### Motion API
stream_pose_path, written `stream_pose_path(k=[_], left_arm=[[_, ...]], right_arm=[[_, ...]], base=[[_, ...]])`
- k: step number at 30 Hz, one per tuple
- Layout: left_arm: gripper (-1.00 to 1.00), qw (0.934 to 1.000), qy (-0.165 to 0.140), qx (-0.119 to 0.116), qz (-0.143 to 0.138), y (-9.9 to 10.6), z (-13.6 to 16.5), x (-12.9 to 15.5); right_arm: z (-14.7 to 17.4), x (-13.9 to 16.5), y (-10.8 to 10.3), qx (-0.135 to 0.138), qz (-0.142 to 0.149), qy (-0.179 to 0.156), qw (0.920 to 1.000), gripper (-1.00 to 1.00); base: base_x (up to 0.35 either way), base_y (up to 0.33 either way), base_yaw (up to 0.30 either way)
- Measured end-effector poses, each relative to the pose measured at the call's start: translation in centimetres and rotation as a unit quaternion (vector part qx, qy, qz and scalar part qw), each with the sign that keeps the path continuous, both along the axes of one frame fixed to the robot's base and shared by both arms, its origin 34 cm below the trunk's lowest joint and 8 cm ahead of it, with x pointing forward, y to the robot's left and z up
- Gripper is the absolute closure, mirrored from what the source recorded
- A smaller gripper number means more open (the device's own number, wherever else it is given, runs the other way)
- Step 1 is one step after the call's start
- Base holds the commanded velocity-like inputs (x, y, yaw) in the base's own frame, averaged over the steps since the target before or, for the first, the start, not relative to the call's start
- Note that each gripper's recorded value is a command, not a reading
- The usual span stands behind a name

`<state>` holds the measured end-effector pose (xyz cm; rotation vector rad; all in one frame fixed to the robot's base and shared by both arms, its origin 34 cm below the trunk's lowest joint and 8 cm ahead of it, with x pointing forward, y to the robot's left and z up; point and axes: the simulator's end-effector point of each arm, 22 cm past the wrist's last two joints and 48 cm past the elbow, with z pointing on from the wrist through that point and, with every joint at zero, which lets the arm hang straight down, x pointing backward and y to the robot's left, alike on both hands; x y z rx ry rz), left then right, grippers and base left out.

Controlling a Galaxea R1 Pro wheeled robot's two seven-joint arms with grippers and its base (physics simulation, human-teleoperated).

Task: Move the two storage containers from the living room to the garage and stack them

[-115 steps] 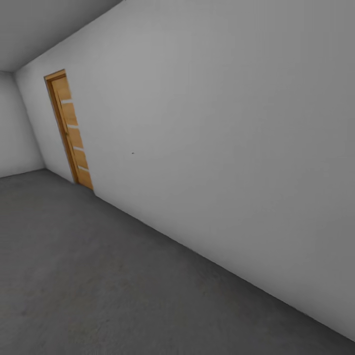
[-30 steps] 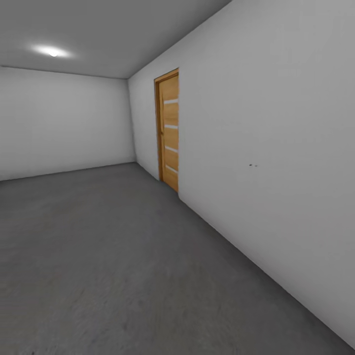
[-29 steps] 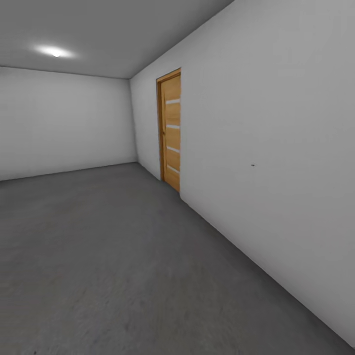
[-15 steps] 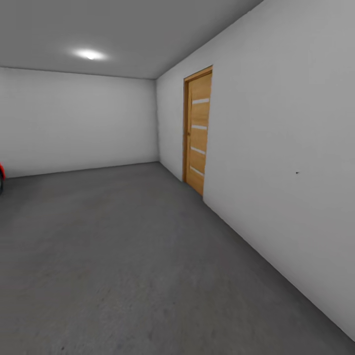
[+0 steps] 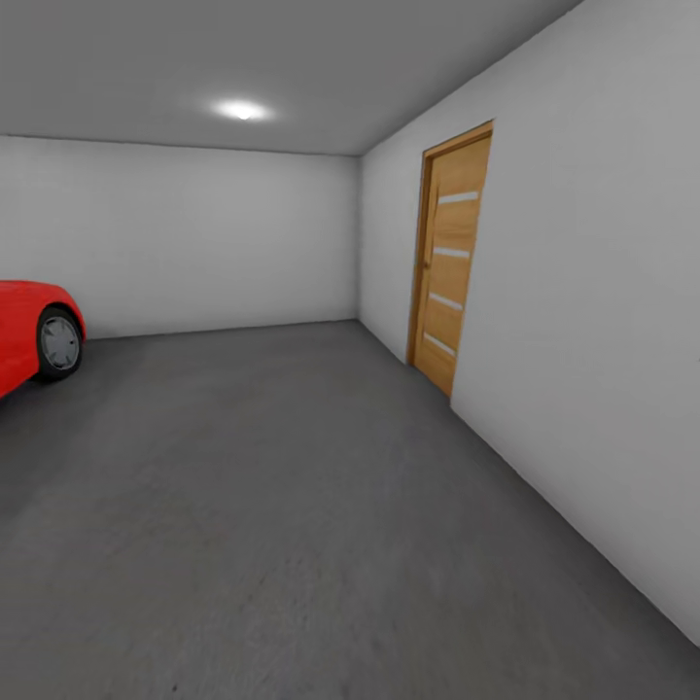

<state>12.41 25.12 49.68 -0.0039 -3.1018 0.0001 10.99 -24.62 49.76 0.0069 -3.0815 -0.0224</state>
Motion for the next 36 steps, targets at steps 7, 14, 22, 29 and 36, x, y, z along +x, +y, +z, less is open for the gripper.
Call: stream_pose_path(k=[7,14,22,29,36], left_arm=[[-1.00,1.0000,0.000,0.000,-0.001,0.00,0.00,0.00],[-1.00,1.0000,0.000,0.000,0.000,0.00,0.00,0.01],[-1.00,1.0000,0.000,0.000,-0.001,0.00,0.00,0.01],[-1.00,1.0000,0.000,0.000,0.000,0.00,0.00,0.01],[-1.00,1.0000,-0.001,0.000,0.001,0.00,0.00,0.04]], right_arm=[[0.00,-0.01,0.00,0.000,0.001,0.000,1.0000,-1.00],[0.00,0.02,0.00,0.000,0.001,0.000,1.0000,-1.00],[0.00,0.00,0.00,0.000,0.002,0.000,1.0000,-1.00],[0.00,-0.03,0.00,0.000,0.002,0.000,1.0000,-1.00],[0.00,0.00,0.00,0.000,0.002,0.000,1.0000,-1.00]], base=[[0.288,0.161,0.117],[0.308,0.132,0.012],[0.320,0.076,0.001],[0.327,0.010,0.000],[0.328,0.001,0.000]])
